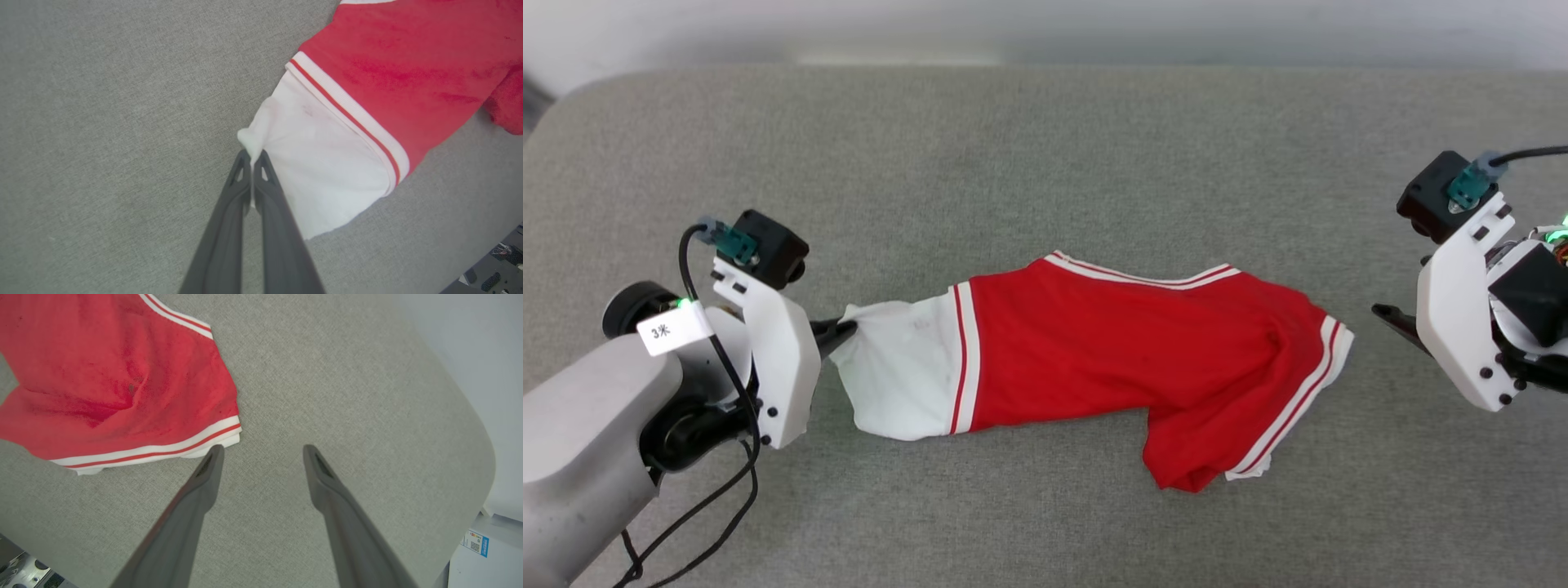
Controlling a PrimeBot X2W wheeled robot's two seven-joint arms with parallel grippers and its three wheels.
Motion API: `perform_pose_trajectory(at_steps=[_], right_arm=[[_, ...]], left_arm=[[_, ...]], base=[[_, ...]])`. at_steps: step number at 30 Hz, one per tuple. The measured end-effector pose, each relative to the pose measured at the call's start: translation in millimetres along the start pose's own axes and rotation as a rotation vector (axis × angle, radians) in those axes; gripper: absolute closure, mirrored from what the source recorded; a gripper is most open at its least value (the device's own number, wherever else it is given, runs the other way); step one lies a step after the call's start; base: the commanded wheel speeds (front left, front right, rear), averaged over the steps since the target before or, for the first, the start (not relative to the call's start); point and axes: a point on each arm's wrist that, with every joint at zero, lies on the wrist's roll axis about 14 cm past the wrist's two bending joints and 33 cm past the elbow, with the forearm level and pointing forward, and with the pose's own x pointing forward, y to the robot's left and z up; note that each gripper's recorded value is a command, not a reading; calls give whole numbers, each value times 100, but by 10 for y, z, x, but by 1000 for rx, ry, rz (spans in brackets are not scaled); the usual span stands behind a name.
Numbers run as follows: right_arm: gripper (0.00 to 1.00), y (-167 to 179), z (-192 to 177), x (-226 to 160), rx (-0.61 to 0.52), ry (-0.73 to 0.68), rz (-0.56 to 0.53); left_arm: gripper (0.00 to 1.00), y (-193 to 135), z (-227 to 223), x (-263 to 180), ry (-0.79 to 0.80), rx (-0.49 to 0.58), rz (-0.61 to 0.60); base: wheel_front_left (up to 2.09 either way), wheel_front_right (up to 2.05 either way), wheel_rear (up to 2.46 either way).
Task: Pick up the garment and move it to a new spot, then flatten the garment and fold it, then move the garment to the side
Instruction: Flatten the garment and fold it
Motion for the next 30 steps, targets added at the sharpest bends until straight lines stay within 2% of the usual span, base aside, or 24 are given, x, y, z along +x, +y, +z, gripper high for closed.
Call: perform_pose_trajectory(at_steps=[6, 14, 17, 21, 22, 25, 30], right_arm=[[0, 46, -191, 330, 32, 167, 84], [0, 321, -402, 828, 85, 273, 213], [0, 408, -550, 900, 54, 331, 239], [0, 437, -576, 917, 53, 332, 252], [100, 440, -570, 914, 56, 324, 253], [100, 468, -525, 893, 65, 284, 256], [100, 426, -276, 793, 94, 136, 229]], left_arm=[[100, 53, 32, 143, -2, 0, -7], [100, 123, -34, 323, 18, -7, -15], [100, 146, -65, 350, 25, -10, -16], [100, 160, -45, 345, 21, -1, -13], [100, 160, -36, 337, 19, 1, -12], [100, 151, 11, 299, 5, 8, -9], [100, 131, 170, 170, -53, 24, 2]], base=[[0, 0, 0], [0, 0, 0], [0, 0, 0], [0, 0, 0], [0, 0, 0], [0, 0, 0], [0, 0, 0]])
